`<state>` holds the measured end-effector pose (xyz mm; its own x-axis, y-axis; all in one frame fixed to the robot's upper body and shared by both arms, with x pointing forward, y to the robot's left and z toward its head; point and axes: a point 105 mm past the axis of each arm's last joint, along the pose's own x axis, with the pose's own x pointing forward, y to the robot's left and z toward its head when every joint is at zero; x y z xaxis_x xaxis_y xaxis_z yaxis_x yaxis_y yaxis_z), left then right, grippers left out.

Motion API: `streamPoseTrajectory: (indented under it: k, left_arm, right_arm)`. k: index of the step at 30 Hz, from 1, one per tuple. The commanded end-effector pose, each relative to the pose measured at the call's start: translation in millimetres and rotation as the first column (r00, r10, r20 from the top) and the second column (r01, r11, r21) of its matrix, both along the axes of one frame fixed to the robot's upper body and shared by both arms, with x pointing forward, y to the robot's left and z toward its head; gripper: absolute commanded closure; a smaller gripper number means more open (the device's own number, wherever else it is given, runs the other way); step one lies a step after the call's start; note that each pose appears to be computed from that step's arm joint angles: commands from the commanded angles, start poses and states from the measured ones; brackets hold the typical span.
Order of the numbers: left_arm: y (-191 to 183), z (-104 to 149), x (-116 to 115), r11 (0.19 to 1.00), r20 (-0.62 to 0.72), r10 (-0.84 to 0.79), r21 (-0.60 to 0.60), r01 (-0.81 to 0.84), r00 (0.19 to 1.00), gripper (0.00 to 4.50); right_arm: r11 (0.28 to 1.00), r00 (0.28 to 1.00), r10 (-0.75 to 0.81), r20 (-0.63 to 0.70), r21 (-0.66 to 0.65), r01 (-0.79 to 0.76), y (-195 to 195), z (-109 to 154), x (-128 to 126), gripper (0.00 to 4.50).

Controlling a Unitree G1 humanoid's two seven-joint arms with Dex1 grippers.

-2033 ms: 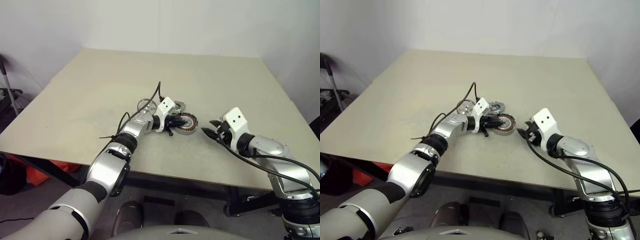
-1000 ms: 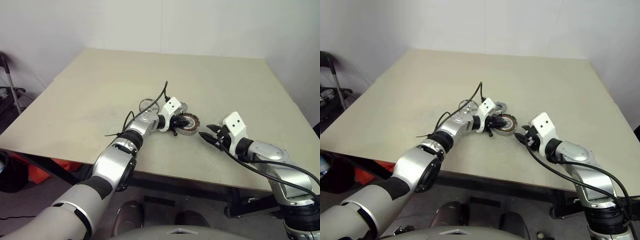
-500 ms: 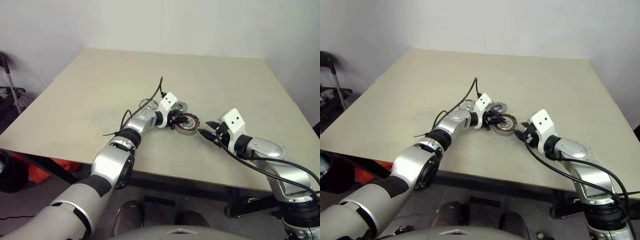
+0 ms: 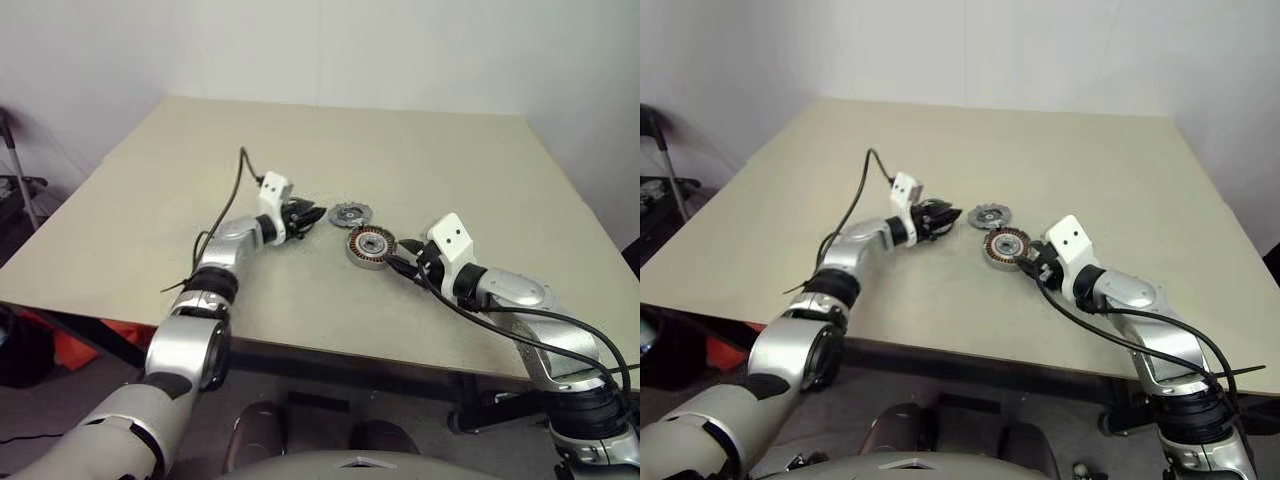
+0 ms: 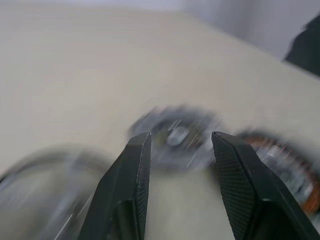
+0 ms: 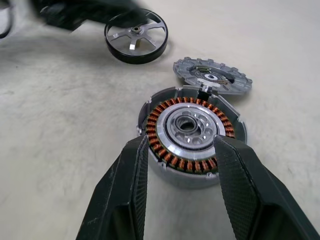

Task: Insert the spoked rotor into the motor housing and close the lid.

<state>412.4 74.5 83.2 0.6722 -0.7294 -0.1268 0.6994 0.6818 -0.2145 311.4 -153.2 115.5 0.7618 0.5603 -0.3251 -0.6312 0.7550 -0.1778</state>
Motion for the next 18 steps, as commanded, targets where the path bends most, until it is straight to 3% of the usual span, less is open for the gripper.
streamPoseTrajectory:
  k: [1, 7, 18]
  left_arm:
    - [8, 25, 5, 0.999, 0.07, 0.038, -0.032, -0.036, 0.997, 2.48]
    - [33, 19, -4, 0.996, 0.057, 0.088, -0.019, -0.087, 0.995, 2.48]
    - [24, 25, -17, 0.998, 0.044, 0.048, -0.038, -0.046, 0.998, 2.48]
  right_arm:
    - [1.0, 0.998, -0.002, 0.059, 0.019, 0.0, 2, 12, 15, 2.42]
    - [1.0, 0.999, 0.012, 0.052, 0.011, -0.012, 9, 4, 35, 2.42]
    - [0.999, 0.999, 0.048, 0.02, -0.003, -0.048, 25, -12, 46, 2.42]
